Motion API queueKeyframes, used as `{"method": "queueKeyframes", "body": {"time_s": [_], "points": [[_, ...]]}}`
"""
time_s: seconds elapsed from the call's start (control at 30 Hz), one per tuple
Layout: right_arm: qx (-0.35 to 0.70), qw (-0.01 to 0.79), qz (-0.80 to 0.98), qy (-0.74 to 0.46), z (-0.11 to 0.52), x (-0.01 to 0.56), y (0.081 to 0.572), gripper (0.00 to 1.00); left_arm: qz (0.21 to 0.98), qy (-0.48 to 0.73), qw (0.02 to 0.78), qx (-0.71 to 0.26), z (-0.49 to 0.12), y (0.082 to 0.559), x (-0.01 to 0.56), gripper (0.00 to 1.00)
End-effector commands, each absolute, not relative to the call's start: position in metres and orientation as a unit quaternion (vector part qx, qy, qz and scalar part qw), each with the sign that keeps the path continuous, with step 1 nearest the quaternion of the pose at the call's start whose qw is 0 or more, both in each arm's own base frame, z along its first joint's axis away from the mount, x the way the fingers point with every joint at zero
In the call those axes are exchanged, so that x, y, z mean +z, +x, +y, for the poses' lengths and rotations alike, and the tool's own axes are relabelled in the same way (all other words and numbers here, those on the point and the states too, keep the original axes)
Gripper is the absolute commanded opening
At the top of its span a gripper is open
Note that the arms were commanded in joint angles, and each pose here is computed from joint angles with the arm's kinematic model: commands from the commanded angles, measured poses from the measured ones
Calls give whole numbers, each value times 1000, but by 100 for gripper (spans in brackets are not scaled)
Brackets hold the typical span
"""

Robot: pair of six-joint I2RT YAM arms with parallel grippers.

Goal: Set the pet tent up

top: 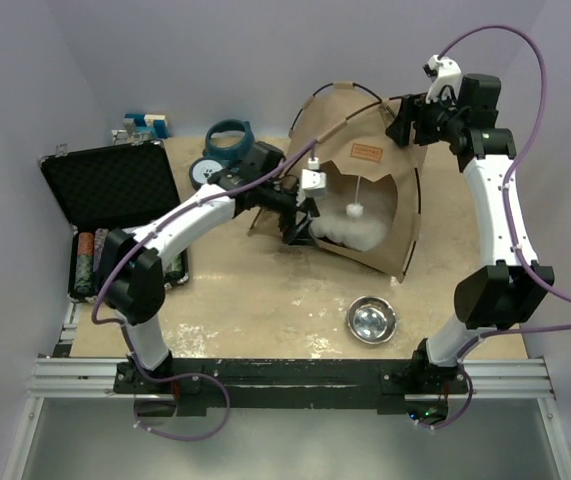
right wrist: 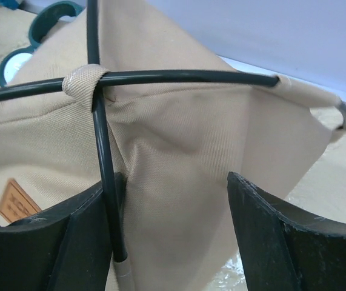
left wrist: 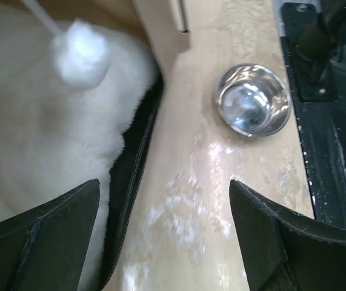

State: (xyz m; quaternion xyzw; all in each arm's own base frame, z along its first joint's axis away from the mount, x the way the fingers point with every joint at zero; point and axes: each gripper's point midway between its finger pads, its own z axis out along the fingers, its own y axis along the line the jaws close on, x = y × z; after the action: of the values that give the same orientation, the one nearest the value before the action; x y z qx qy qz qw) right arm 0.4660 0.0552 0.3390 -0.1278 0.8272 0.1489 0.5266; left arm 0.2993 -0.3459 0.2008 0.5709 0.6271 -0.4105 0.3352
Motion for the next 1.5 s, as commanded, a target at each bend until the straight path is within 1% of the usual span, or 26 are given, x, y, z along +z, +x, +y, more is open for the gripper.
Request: {"method": "queueKeyframes", "body": {"time_s": [0.0,0.1,0.17,0.27,0.3,0.4,0.5,0.53,0.57,0.6,0.63,0.67,0.7,0.73,0.77,0.83,0.9,1.0,1.1,1.17,1.2,1.33,1.4,1.47], "points": [[134,527,831,-118,43,335,481,71,549,612,325,-467,-388,272,231,92],[140,525,830,-127,49,333,481,71,533,592,337,-502,-400,274,250,93],[146,517,832,-139,51,329,477,72,503,601,336,-522,-404,268,265,95],[156,506,831,-170,58,326,468,77,476,606,309,-558,-401,249,285,96],[161,502,829,-185,61,327,464,80,467,608,299,-568,-398,241,290,96],[168,486,822,-246,68,327,447,85,475,618,279,-561,-381,223,293,95],[152,473,822,-278,66,325,432,89,499,608,296,-541,-355,218,304,92],[148,475,821,-282,64,327,428,90,522,571,325,-544,-344,236,317,90],[139,475,821,-284,62,328,425,91,574,512,315,-556,-326,241,317,88],[130,480,819,-286,60,331,421,92,578,473,384,-543,-312,269,329,88],[121,485,818,-285,57,334,420,93,596,424,431,-529,-290,285,340,85],[112,492,816,-282,55,337,418,93,604,399,480,-495,-273,300,345,85],[105,498,814,-280,53,340,417,93,616,391,507,-459,-263,312,343,85],[106,500,813,-280,54,343,414,94,647,386,503,-424,-257,320,328,85],[108,503,810,-281,55,346,412,94,664,384,491,-414,-255,325,316,84],[113,507,809,-276,57,350,410,94,686,389,461,-408,-257,333,292,80],[113,509,808,-273,57,354,408,94,690,392,453,-407,-263,338,279,76],[107,519,806,-263,55,361,405,94,691,405,461,-382,-279,354,259,69],[101,511,816,-251,51,353,405,92,685,426,452,-382,-305,367,248,62],[87,499,828,-241,44,340,405,86,676,436,449,-388,-324,374,247,54],[87,494,831,-240,43,335,403,81,671,441,449,-392,-333,377,246,50],[79,482,841,-231,39,321,398,44,659,451,459,-389,-360,399,246,35],[67,483,844,-224,35,321,393,27,656,454,460,-389,-371,408,243,24],[47,492,842,-214,27,326,389,12,652,455,465,-390,-380,417,242,18]]}}
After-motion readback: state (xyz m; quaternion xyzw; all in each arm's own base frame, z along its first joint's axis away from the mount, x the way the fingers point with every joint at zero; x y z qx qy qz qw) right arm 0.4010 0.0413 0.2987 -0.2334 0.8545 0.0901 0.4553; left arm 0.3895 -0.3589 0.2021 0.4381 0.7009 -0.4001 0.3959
